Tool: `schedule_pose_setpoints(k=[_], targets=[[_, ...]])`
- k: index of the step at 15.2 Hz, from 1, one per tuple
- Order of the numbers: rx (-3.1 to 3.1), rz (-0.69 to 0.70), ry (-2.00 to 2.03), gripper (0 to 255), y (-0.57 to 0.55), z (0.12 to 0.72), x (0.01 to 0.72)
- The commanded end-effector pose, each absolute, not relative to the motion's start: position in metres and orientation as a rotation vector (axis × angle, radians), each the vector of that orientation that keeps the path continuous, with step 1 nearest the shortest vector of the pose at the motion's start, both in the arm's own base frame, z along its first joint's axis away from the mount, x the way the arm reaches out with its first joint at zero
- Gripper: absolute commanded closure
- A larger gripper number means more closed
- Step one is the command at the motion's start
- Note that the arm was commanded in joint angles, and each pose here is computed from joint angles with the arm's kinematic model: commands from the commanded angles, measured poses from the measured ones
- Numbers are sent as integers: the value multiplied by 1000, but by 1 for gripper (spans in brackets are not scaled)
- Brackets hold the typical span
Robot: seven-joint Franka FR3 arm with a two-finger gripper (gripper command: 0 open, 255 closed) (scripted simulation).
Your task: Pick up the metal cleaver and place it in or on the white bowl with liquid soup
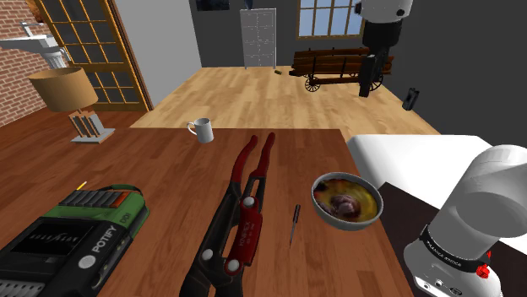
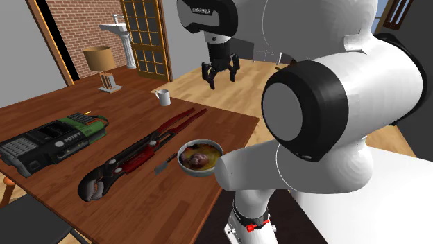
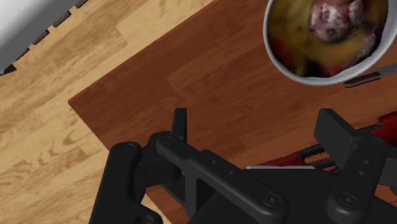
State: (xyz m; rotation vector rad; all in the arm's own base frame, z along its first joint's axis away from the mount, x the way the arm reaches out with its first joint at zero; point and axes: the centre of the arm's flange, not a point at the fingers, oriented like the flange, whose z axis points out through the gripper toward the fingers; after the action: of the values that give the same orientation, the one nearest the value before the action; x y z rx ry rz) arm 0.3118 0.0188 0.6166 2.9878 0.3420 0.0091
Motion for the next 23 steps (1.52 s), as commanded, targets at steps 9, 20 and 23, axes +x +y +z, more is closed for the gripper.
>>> schedule_pose_setpoints(k=[9,20,23], targets=[[3067,27,-110,0,64,534,278],[3065,51,-755,0,145,425,261],[3041,58,-933,0,170,397,263]])
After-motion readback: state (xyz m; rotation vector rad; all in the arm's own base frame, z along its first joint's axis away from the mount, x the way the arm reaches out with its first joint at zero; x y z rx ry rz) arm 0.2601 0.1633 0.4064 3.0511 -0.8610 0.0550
